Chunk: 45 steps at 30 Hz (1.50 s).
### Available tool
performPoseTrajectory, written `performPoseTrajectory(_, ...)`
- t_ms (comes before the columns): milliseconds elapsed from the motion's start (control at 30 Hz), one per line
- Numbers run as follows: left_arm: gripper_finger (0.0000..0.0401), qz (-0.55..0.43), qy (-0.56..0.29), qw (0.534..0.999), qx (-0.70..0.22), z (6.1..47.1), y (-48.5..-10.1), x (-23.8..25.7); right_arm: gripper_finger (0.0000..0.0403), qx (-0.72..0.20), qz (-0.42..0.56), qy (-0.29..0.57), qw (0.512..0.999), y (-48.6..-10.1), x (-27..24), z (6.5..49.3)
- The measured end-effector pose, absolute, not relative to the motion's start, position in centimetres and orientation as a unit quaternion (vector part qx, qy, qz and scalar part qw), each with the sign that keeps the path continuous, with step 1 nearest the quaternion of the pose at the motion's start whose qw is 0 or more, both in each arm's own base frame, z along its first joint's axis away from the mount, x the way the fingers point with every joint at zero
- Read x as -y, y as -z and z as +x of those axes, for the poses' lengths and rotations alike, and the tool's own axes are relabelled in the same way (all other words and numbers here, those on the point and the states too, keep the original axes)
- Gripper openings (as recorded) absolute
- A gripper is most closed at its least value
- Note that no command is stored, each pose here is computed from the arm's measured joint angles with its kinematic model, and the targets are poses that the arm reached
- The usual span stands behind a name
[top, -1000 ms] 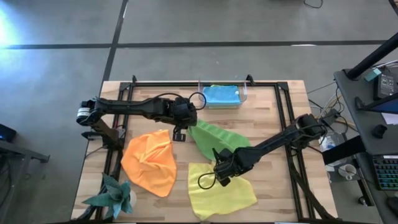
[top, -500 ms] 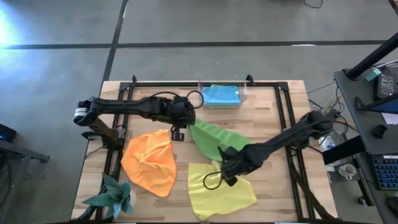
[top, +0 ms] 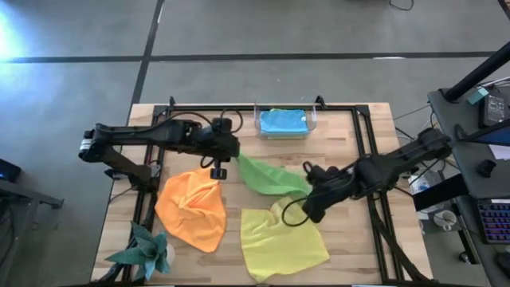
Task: Fold microfiber towels
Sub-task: Fold the green microfiber cloth
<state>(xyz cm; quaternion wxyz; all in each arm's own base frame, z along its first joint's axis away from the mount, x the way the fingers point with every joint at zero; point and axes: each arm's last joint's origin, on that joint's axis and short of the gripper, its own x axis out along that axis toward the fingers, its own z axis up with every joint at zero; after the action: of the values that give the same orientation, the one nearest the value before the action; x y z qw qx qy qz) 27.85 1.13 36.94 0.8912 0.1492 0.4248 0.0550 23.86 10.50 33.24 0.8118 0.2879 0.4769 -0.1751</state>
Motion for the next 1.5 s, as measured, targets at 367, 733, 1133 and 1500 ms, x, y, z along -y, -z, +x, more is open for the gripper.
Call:
performPoseTrajectory(367, 0.0000, 0.167, -0.107, 0.905, -0.376, 24.5, -39.8, -1.4, 0.0009, -0.380, 0.293, 0.185, 0.858, -37.3, -7.1, 20.1)
performPoseTrajectory(733, 0.0000, 0.122, -0.246, 0.908, -0.318, 21.7, -41.9, -2.0, 0.0009, -0.312, 0.262, 0.234, 0.883, -38.8, -4.6, 18.8)
performPoseTrajectory(1133, 0.0000, -0.066, -0.245, 0.909, -0.329, 22.0, -40.5, -1.7, 0.0009, -0.324, 0.163, 0.260, 0.895, -38.8, -1.9, 19.3)
performPoseTrajectory(1500, 0.0000, -0.228, -0.155, 0.891, -0.361, 23.1, -39.6, -0.8, 0.0009, -0.355, 0.133, 0.163, 0.911, -40.8, -1.9, 18.4)
